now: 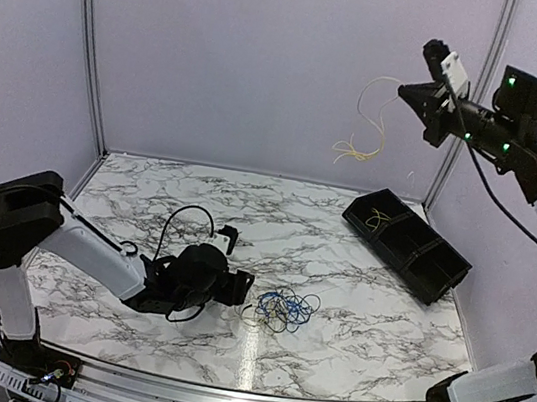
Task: Untangle the cables
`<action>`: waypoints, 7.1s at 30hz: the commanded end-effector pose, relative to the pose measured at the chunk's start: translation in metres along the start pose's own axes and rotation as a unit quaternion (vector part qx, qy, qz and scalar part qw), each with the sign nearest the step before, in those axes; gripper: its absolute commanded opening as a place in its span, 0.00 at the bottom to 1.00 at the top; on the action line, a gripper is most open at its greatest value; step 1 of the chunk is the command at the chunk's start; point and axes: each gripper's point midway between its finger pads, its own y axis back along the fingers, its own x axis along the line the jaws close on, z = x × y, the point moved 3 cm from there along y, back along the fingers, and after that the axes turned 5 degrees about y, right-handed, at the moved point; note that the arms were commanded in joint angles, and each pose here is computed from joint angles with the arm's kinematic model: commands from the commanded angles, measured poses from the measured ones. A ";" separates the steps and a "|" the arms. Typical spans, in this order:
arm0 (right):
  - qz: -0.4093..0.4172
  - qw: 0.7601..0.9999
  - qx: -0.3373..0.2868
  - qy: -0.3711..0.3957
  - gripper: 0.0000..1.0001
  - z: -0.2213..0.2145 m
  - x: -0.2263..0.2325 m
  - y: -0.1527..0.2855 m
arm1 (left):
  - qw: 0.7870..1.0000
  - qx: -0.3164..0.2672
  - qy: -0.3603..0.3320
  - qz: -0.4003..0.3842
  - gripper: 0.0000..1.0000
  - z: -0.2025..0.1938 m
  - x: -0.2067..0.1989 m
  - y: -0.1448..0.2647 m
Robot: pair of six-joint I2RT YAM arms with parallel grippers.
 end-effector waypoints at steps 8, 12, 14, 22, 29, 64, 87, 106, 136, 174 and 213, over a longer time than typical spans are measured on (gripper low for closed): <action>-0.097 0.988 0.108 -0.045 0.00 -0.131 -0.047 -0.020 | 0.993 -0.019 -0.112 -0.035 0.73 0.124 -0.066 0.075; -0.118 0.980 0.139 -0.082 0.00 -0.185 -0.072 -0.023 | 0.989 -0.032 -0.144 -0.030 0.76 0.155 -0.077 0.091; -0.126 0.976 0.150 -0.099 0.00 -0.209 -0.085 -0.024 | 0.987 -0.051 -0.153 -0.021 0.80 0.168 -0.076 0.096; -0.128 0.958 0.215 -0.143 0.00 -0.302 -0.110 -0.051 | 0.967 -0.063 -0.242 0.055 0.82 0.166 -0.053 0.080; -0.097 0.944 0.256 -0.183 0.00 -0.364 -0.103 -0.079 | 0.967 -0.066 -0.224 0.102 0.88 0.160 -0.029 0.086; -0.039 0.889 0.384 -0.247 0.32 -0.467 -0.043 -0.090 | 0.968 -0.069 -0.225 0.085 0.89 0.163 -0.034 0.096; 0.267 0.946 0.123 -0.139 0.43 -0.210 0.185 -0.042 | 0.994 0.110 -0.007 0.026 0.54 0.058 0.000 0.053; 0.430 0.888 0.134 -0.093 0.80 -0.235 0.333 -0.046 | 0.981 0.173 0.063 -0.068 0.50 -0.008 -0.018 0.007; 0.414 0.857 0.300 -0.072 0.26 -0.315 0.414 -0.076 | 0.996 -0.032 0.046 -0.062 0.00 0.129 -0.015 0.119; 0.358 0.926 0.094 -0.074 0.57 -0.146 0.296 -0.066 | 0.991 -0.004 -0.032 -0.131 0.00 0.111 -0.031 0.119; 0.234 0.945 0.101 -0.205 0.00 -0.172 0.152 -0.084 | 0.996 -0.057 0.050 -0.055 0.00 0.103 0.004 0.123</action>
